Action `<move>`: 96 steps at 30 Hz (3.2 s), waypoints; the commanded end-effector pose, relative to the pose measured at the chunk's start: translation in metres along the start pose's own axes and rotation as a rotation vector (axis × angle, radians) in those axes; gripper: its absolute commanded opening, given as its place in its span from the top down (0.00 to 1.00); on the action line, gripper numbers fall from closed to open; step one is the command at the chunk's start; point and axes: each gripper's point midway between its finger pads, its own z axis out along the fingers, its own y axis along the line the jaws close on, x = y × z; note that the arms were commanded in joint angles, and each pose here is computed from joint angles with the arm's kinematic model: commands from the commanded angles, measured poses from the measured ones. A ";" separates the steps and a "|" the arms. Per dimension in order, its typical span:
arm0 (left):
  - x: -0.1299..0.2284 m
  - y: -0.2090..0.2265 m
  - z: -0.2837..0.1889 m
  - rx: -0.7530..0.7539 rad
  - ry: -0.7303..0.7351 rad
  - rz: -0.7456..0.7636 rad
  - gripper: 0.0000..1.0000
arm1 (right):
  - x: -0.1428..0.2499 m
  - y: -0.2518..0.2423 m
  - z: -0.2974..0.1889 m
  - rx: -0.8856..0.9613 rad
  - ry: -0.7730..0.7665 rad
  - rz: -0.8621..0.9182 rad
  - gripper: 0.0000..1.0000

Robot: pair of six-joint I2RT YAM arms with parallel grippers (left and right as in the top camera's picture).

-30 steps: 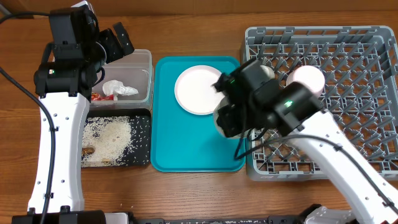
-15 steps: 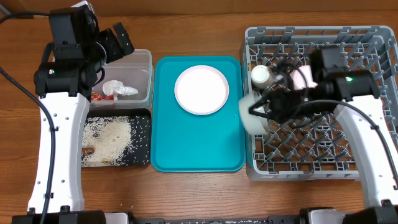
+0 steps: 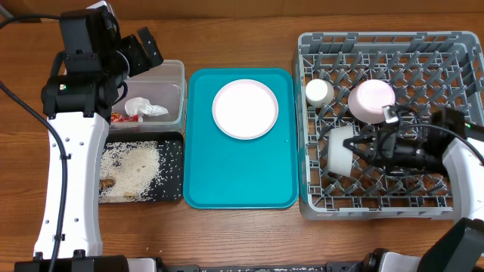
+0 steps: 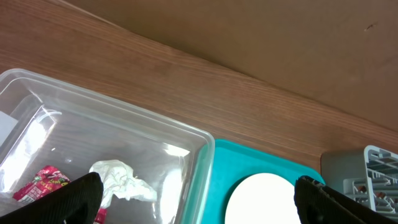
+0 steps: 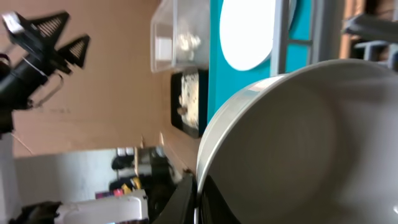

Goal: Sort waste into correct bins and load items into the dishwasher
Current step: 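Lower the white bowl into the rack's front and open the right gripper, then move the right gripper to the white plate on the teal tray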

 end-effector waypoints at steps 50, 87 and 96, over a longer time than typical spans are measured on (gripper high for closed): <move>-0.003 -0.002 -0.001 -0.004 -0.013 0.020 0.00 | -0.020 -0.052 -0.055 0.599 -0.025 0.149 0.94; -0.003 -0.002 -0.001 -0.004 -0.013 0.020 0.00 | -0.053 -0.034 0.010 0.712 -0.129 0.178 0.88; -0.003 -0.002 -0.001 -0.004 -0.013 0.020 0.00 | -0.079 0.037 0.128 0.650 -0.217 -0.315 0.88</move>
